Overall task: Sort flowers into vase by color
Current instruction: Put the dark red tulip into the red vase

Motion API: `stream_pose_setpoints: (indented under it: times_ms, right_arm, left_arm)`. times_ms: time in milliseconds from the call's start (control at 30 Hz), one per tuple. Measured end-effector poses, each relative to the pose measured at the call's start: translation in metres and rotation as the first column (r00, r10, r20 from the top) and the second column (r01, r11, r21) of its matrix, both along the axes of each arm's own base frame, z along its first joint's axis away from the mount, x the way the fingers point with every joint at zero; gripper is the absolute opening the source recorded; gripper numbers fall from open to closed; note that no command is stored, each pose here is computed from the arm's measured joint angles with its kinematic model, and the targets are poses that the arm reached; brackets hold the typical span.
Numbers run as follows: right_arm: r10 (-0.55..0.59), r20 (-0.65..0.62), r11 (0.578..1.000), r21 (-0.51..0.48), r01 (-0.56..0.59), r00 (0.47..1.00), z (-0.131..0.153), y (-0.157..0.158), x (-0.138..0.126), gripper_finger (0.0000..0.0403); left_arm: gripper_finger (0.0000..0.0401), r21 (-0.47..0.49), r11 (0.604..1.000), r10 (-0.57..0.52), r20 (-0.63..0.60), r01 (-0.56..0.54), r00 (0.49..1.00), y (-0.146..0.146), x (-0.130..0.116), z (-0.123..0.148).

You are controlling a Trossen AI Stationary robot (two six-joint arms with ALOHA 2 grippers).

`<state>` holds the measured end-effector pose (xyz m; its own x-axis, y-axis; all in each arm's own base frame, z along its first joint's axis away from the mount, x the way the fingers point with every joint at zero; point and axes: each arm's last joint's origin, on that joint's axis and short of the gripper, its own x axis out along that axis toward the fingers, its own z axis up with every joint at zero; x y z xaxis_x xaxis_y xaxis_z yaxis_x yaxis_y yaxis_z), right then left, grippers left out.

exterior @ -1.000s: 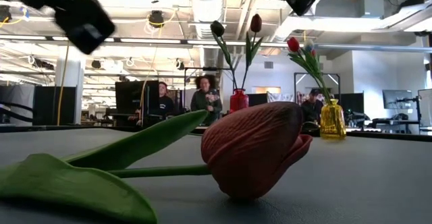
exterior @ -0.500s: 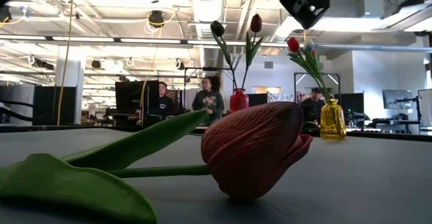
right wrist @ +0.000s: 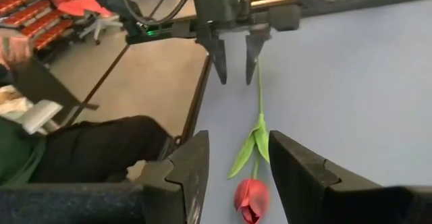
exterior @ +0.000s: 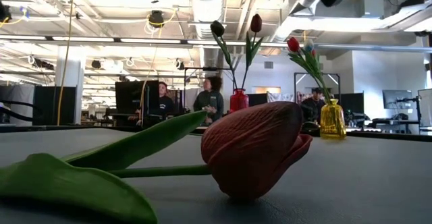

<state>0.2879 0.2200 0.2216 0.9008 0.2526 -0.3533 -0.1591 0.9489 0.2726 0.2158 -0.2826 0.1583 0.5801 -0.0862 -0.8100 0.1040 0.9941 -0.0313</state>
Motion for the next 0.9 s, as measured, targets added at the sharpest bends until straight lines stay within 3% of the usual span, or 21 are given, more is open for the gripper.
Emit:
stream_pose_setpoints:
  times_ms: [367, 733, 900]
  right_arm:
    - [-0.076, 0.046, 0.996, -0.051, 0.078, 0.996, 0.001, 0.019, -0.018, 0.0179]
    - [-0.075, 0.050, 0.996, -0.042, 0.077, 0.996, 0.000, 0.032, -0.032, 0.0179]
    - [-0.055, 0.038, 0.997, -0.058, 0.057, 0.998, -0.001, 0.037, -0.037, 0.0179]
  left_arm:
    - [0.0169, 0.095, 0.989, 0.104, 0.059, -0.109, 0.993, 0.007, -0.021, -0.016]
    - [0.0168, 0.018, 0.992, 0.126, 0.069, -0.128, 0.990, 0.025, -0.033, -0.048]
    - [0.0129, 0.010, 0.992, 0.127, 0.049, -0.128, 0.991, 0.025, -0.033, -0.048]
